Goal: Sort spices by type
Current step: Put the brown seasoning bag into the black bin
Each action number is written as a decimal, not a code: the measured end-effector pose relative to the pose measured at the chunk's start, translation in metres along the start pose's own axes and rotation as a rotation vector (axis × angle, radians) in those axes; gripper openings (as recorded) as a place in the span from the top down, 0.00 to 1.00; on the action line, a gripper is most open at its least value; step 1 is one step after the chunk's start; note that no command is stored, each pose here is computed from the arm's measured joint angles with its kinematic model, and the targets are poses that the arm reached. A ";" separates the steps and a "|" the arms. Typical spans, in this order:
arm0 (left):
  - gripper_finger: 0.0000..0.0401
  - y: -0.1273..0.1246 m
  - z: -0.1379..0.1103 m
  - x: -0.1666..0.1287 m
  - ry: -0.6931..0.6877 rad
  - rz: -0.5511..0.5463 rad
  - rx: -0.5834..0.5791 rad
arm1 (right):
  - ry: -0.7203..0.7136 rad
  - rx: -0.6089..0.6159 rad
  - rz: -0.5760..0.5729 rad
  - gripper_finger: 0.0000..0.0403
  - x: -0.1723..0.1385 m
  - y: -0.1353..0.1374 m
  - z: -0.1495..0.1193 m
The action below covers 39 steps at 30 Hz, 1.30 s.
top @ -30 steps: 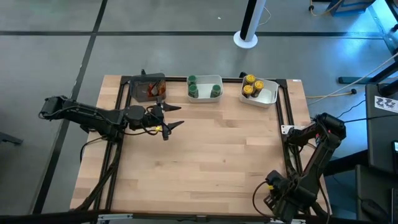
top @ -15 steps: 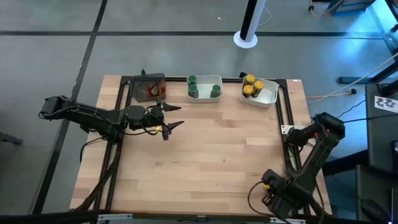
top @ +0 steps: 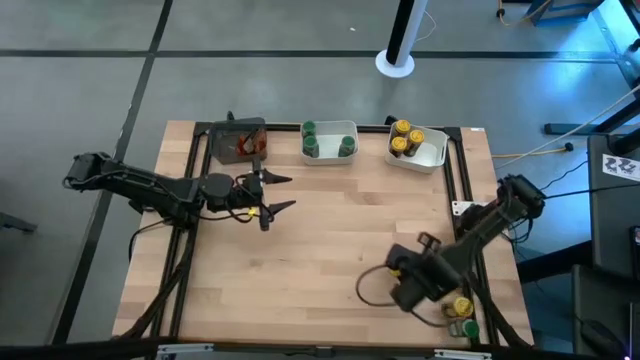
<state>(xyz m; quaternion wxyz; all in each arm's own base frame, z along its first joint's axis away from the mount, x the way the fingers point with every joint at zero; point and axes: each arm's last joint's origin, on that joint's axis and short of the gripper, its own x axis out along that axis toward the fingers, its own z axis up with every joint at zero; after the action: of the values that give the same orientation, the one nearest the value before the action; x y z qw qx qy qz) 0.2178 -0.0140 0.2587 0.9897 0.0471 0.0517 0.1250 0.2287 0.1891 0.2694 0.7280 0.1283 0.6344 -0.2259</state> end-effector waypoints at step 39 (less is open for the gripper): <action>0.30 -0.063 -0.034 0.122 0.182 -0.329 -0.105 | -0.395 -0.311 0.113 1.00 -0.006 -0.028 0.124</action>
<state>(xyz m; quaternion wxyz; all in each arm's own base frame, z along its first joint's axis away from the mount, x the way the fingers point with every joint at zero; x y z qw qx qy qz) 0.3466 -0.0411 0.2069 0.9891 -0.0253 0.1414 -0.0320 0.3214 0.1074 0.2980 0.8601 0.0034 0.4990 -0.1053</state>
